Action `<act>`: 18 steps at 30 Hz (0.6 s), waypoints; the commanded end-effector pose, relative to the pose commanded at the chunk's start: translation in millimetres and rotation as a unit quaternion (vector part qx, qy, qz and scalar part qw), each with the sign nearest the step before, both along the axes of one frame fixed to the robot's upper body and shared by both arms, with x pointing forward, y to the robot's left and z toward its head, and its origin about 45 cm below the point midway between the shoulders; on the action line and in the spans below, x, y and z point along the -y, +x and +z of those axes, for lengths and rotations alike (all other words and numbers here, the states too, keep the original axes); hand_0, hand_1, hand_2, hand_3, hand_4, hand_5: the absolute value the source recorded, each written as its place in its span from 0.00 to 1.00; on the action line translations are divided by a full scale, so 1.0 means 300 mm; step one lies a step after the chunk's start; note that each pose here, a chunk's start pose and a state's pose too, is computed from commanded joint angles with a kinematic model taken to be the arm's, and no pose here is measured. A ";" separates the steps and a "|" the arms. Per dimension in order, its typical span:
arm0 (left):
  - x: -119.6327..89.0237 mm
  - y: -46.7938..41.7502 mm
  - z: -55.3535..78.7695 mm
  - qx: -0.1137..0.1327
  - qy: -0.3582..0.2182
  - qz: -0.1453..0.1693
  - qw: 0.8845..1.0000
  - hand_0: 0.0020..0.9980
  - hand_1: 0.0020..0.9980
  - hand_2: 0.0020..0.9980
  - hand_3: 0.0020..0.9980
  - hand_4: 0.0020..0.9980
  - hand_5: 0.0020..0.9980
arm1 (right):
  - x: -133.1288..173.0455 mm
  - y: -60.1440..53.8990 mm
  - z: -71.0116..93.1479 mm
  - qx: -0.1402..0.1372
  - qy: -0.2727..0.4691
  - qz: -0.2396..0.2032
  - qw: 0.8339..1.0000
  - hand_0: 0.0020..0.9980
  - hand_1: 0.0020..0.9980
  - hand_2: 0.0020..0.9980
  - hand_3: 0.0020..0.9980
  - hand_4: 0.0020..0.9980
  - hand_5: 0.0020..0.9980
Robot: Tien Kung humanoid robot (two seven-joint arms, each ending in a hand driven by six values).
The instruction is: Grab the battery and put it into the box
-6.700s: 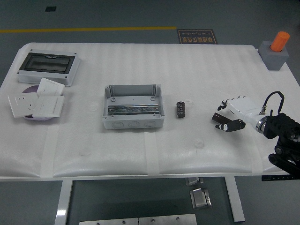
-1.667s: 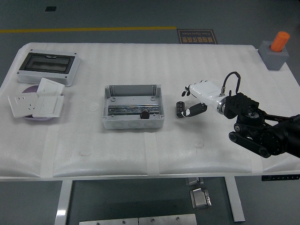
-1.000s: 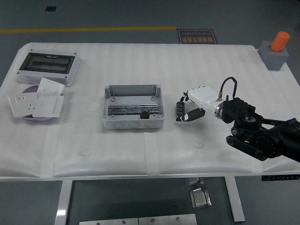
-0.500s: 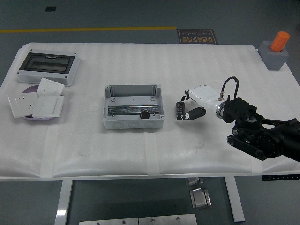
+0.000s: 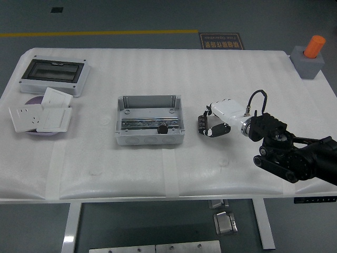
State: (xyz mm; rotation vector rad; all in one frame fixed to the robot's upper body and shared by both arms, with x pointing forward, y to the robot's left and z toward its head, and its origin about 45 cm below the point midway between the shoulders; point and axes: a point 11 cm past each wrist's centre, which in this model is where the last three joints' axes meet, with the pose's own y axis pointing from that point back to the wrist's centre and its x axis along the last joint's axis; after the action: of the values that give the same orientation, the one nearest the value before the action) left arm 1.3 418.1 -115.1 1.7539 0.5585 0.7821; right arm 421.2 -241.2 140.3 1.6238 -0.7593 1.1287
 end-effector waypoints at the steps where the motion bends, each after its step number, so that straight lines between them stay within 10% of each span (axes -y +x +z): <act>1: 0.000 0.000 0.000 0.000 0.000 0.000 1.000 0.61 0.63 0.44 0.62 0.53 0.49 | -0.001 -0.001 -0.001 0.000 0.000 0.000 1.000 0.81 0.62 0.64 0.65 0.79 0.51; 18: -0.002 -0.002 0.000 0.001 0.001 0.002 1.000 0.61 0.63 0.44 0.62 0.53 0.50 | -0.015 0.036 0.134 0.054 0.020 0.007 0.998 0.80 0.61 0.62 0.63 0.75 0.50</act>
State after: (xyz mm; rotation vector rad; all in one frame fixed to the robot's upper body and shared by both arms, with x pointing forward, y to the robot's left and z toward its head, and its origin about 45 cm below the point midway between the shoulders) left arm 0.7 418.7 -115.0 1.7550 0.5609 0.7881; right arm 432.0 -236.7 180.6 1.6138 -0.8459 1.2273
